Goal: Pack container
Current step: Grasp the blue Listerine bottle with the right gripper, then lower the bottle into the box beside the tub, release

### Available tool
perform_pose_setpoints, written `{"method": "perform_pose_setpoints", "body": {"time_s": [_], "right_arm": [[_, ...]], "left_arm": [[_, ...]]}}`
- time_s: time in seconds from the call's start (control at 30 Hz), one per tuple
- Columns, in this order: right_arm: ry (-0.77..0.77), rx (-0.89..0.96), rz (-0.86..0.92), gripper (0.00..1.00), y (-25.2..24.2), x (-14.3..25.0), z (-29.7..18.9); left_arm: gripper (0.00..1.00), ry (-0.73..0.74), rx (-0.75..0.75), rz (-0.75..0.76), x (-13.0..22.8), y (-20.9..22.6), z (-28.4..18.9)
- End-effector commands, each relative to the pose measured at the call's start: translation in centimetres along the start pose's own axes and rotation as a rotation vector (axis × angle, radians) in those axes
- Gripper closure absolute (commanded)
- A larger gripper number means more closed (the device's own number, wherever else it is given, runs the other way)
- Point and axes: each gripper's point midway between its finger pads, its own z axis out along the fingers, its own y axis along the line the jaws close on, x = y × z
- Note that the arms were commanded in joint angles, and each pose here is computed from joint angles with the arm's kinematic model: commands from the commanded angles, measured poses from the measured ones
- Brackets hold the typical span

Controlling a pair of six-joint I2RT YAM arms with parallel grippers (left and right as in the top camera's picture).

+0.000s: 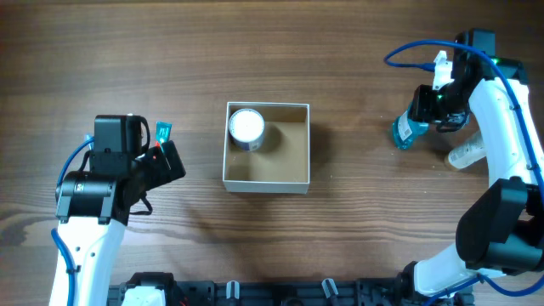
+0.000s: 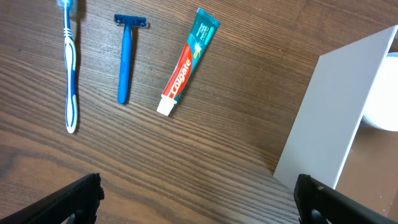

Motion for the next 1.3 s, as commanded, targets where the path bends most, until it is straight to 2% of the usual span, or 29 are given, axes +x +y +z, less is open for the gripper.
{"method": "perform_pose_setpoints", "body": {"time_s": [0.0,0.1,0.13,0.27,0.37,0.43,0.53,0.63,0.7,0.8,0.83,0.97,1.07,1.1,1.27], "right_arm": [[0.027,-0.01,-0.002,0.59,0.2,0.3,0.9],[0.028,-0.01,-0.002,0.61,0.2,0.3,0.9],[0.03,-0.01,-0.002,0.67,0.2,0.3,0.9],[0.031,-0.01,-0.002,0.73,0.2,0.3,0.9],[0.029,-0.028,-0.001,0.96,0.5,0.3,0.8],[0.024,-0.034,-0.012,0.96,1.0,0.3,0.4],[-0.039,-0.037,-0.07,0.96,3.2,-0.2,-3.4],[-0.12,-0.011,-0.113,0.96,6.1,0.1,-9.1],[-0.174,-0.043,-0.178,0.96,9.5,1.1,-13.6],[-0.245,-0.085,-0.264,0.96,13.9,1.9,-17.4],[-0.276,-0.123,-0.313,0.96,16.8,2.4,-18.4],[-0.274,-0.184,-0.386,0.96,23.4,3.9,-17.3],[-0.196,-0.177,-0.426,0.96,26.5,4.7,-14.0],[-0.12,-0.144,-0.376,0.96,27.9,4.7,-10.4],[-0.08,-0.134,-0.277,0.96,29.9,3.2,-5.4]], "left_arm": [[0.0,-0.024,-0.007,-0.008,-0.6,0.0,-0.5],[0.0,-0.024,-0.007,-0.008,-0.6,0.0,-0.5],[0.0,-0.024,-0.007,-0.008,-0.6,0.0,-0.5],[0.0,-0.024,-0.007,-0.008,-0.6,0.0,-0.5],[0.0,-0.024,-0.007,-0.008,-0.6,0.0,-0.5],[0.0,-0.024,-0.007,-0.008,-0.6,0.0,-0.5],[0.0,-0.024,-0.007,-0.008,-0.6,0.0,-0.5],[0.0,-0.024,-0.007,-0.008,-0.6,0.0,-0.5],[0.0,-0.024,-0.007,-0.008,-0.6,0.0,-0.5],[0.0,-0.024,-0.007,-0.008,-0.7,0.0,-0.5],[0.0,-0.024,-0.006,-0.008,-0.6,0.0,-0.5],[0.0,-0.024,-0.006,-0.008,-0.6,0.0,-0.5],[0.0,-0.024,-0.007,-0.008,-0.7,0.0,-0.5],[0.0,-0.023,-0.007,-0.008,-0.6,0.0,-0.5],[0.0,-0.023,-0.007,-0.008,-0.6,0.0,-0.5]]}}
